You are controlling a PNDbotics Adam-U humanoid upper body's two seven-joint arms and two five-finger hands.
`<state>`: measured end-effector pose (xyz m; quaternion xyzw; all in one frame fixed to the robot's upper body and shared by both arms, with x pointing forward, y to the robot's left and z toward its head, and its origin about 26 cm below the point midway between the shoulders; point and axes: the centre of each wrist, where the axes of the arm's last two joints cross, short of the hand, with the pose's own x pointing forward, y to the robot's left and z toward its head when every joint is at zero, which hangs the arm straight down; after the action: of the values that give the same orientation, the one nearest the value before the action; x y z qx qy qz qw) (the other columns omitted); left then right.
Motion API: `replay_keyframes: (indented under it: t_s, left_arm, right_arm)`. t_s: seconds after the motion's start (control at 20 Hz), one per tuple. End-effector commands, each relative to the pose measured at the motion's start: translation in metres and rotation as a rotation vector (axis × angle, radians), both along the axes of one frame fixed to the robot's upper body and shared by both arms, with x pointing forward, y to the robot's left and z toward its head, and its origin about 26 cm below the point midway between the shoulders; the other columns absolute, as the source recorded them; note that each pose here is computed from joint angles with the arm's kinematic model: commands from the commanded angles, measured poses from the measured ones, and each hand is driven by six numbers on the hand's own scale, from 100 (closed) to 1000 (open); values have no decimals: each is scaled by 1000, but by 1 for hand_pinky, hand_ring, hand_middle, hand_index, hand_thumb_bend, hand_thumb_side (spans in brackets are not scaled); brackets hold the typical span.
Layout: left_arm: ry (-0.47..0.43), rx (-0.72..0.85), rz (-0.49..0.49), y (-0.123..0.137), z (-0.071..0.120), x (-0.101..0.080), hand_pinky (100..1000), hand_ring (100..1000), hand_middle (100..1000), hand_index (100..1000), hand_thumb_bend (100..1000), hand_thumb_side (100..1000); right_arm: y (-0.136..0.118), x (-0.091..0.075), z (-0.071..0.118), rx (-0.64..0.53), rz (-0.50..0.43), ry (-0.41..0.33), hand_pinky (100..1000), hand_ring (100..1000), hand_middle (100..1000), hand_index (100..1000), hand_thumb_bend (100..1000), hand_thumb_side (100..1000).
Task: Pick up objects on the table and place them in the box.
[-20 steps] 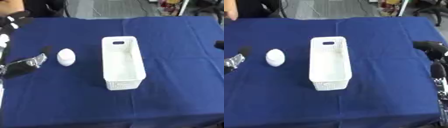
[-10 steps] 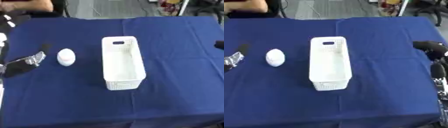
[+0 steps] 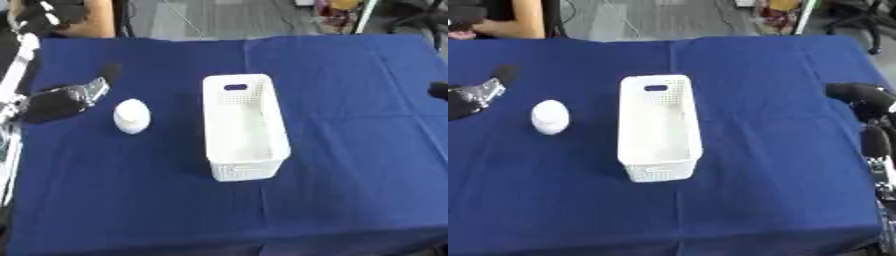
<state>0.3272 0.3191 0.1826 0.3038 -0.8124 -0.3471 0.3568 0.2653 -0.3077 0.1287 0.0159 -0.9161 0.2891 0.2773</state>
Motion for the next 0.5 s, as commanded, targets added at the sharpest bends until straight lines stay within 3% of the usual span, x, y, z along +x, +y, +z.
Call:
replay_keyframes:
  t_s: [0.05, 0.5]
  left_arm:
    - [44, 49, 6, 10, 0, 15, 824, 784, 909, 880, 870, 536]
    - [180, 170, 22, 21, -25, 57, 825, 787, 908, 886, 859, 605]
  right_arm:
    - [-1, -2, 6, -16, 7, -13, 856, 843, 765, 866, 100, 670]
    - [-1, -2, 5, -16, 15, -11, 856, 843, 765, 866, 100, 670]
